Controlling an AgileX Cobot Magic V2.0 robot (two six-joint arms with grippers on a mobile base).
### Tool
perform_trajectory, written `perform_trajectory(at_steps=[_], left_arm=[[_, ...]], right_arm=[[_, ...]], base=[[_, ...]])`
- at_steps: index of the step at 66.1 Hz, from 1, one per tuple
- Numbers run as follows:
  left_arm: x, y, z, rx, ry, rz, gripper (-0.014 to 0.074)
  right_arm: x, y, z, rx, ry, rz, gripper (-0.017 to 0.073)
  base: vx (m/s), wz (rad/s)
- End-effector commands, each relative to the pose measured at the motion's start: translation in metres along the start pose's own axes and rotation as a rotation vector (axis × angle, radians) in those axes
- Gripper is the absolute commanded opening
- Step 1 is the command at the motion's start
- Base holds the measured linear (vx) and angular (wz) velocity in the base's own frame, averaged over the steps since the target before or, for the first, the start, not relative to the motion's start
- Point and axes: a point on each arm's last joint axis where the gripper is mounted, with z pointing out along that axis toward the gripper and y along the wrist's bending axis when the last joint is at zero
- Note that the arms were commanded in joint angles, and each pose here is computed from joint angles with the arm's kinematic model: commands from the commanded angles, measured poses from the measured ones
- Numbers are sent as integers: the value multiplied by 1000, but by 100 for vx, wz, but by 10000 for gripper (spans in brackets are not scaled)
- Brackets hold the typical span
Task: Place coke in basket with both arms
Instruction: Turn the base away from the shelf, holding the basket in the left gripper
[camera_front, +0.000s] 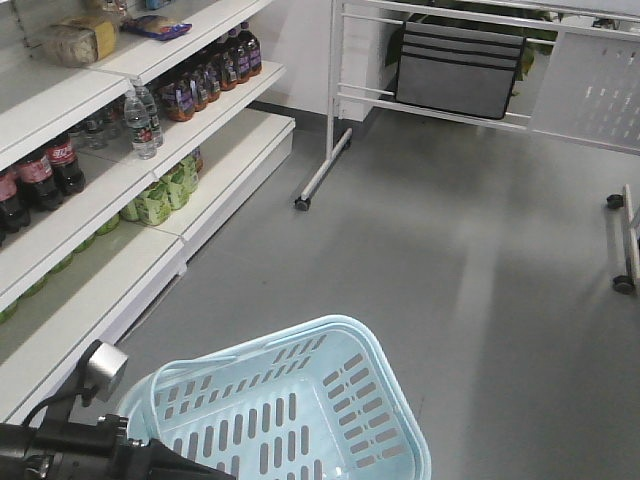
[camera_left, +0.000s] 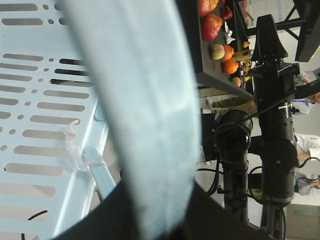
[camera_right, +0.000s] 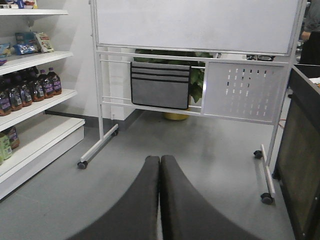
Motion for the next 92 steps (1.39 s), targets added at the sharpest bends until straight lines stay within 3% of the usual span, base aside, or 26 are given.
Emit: perform_trajectory(at_steps=[1,92], left_arm=[[-4,-17,-2,112,-24,28,-7],[-4,-17,-2,112,-24,28,-7]], right_arm=[[-4,0,-1,8,-72,-11,-10],[-4,0,-1,8,-72,-11,-10]], base=[[-5,-24],[-4,-31]])
